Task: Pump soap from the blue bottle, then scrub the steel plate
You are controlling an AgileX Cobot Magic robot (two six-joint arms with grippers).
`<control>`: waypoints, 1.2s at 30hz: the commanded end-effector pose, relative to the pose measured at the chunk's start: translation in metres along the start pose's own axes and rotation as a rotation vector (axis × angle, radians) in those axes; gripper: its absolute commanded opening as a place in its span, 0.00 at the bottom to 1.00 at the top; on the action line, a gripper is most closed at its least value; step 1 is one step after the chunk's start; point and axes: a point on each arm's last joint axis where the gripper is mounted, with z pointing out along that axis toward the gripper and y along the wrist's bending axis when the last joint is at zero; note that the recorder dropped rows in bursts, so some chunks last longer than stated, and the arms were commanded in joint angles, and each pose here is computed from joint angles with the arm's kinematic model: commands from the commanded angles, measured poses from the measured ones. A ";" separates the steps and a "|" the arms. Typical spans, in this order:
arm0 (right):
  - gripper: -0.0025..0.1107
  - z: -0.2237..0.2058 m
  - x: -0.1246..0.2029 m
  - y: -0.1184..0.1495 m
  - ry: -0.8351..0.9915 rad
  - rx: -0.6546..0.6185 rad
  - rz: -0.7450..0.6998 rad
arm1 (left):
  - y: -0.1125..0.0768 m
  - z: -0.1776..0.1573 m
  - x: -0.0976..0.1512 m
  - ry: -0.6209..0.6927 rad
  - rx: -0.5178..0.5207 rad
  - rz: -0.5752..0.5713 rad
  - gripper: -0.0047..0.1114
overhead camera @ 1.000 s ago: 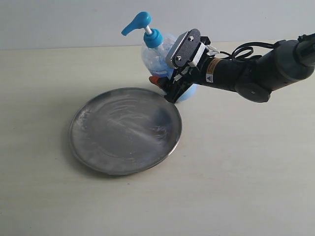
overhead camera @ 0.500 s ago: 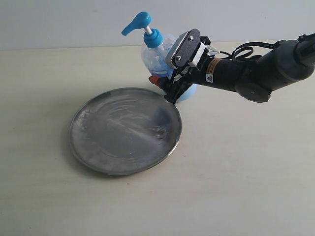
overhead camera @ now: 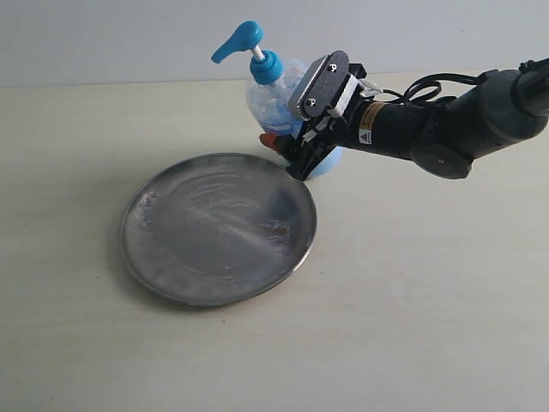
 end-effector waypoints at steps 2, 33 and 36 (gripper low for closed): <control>0.02 0.000 -0.005 -0.003 -0.022 0.012 -0.013 | -0.004 0.001 -0.037 -0.017 0.005 0.035 0.05; 0.02 0.000 -0.004 -0.003 -0.014 0.010 -0.016 | -0.039 0.045 -0.109 0.061 0.161 0.105 0.05; 0.02 0.000 -0.004 -0.003 -0.014 0.010 -0.016 | -0.039 0.045 -0.110 0.055 0.162 0.104 0.05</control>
